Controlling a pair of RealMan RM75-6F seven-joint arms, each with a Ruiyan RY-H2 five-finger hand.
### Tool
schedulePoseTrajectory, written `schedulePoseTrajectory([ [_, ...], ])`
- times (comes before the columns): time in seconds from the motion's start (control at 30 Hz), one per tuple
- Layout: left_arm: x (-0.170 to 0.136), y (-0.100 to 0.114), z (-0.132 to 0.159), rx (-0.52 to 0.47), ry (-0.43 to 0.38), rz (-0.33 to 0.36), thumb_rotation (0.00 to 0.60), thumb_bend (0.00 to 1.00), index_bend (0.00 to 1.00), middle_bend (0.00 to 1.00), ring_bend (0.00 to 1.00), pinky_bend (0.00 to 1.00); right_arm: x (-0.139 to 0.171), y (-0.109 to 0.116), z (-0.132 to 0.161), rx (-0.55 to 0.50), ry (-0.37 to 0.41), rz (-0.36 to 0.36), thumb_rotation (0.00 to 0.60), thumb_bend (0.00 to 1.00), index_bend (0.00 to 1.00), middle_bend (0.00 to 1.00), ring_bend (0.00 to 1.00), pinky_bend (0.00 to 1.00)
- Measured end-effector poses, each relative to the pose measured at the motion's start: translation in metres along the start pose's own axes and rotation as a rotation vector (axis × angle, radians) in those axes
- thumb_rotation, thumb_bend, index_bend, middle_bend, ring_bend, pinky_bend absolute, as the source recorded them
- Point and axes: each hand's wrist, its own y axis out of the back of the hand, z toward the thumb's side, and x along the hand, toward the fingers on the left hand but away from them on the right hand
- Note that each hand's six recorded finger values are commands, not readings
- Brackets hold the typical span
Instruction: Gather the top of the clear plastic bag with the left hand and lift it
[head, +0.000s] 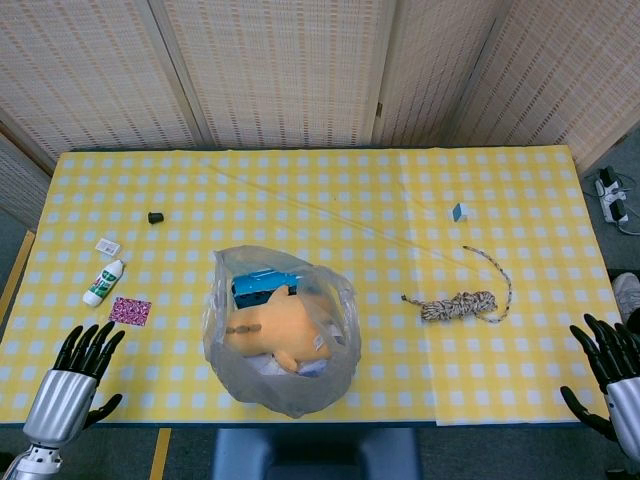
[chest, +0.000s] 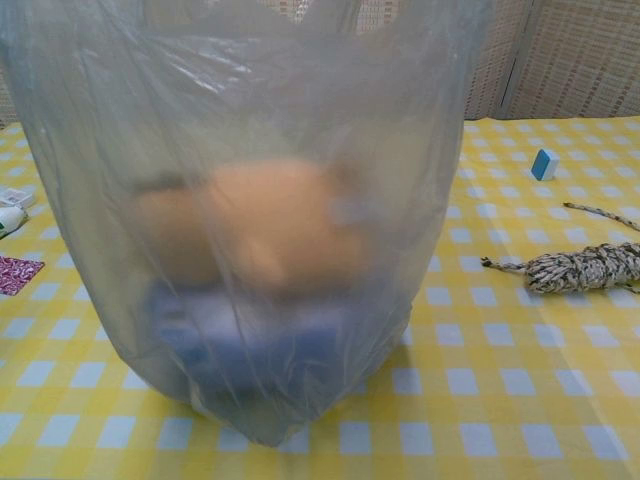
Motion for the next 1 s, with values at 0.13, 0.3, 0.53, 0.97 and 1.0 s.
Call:
schedulePoseTrajectory([
  [0.13, 0.001, 0.001, -0.002, -0.002, 0.004, 0.000, 0.600, 0.20, 0.02, 0.06, 0.00, 0.00, -0.003, -0.005, 0.000, 0.003, 0.004, 0.010, 0.600, 0.34, 0.00, 0.00, 0.00, 0.00],
  [0.3, 0.002, 0.001, 0.001, -0.055, -0.025, -0.010, 0.600, 0.20, 0.05, 0.08, 0.02, 0.00, -0.005, -0.005, 0.000, -0.005, 0.005, 0.014, 0.600, 0.34, 0.00, 0.00, 0.00, 0.00],
  [0.53, 0.013, 0.013, 0.015, -0.320, -0.188, 0.024, 0.600, 0.15, 0.16, 0.18, 0.10, 0.11, -0.008, -0.012, 0.003, -0.019, 0.019, 0.055, 0.600, 0.34, 0.00, 0.00, 0.00, 0.00],
  [0.97, 0.066, 0.054, 0.053, -0.582, -0.487, -0.049, 0.600, 0.13, 0.13, 0.17, 0.05, 0.07, -0.016, -0.021, -0.002, -0.038, 0.006, 0.105, 0.600, 0.34, 0.00, 0.00, 0.00, 0.00],
  [1.0, 0.069, 0.058, 0.055, -0.606, -0.502, -0.058, 0.600, 0.12, 0.13, 0.17, 0.05, 0.07, -0.017, -0.021, -0.003, -0.039, 0.005, 0.106, 0.600, 0.34, 0.00, 0.00, 0.00, 0.00],
])
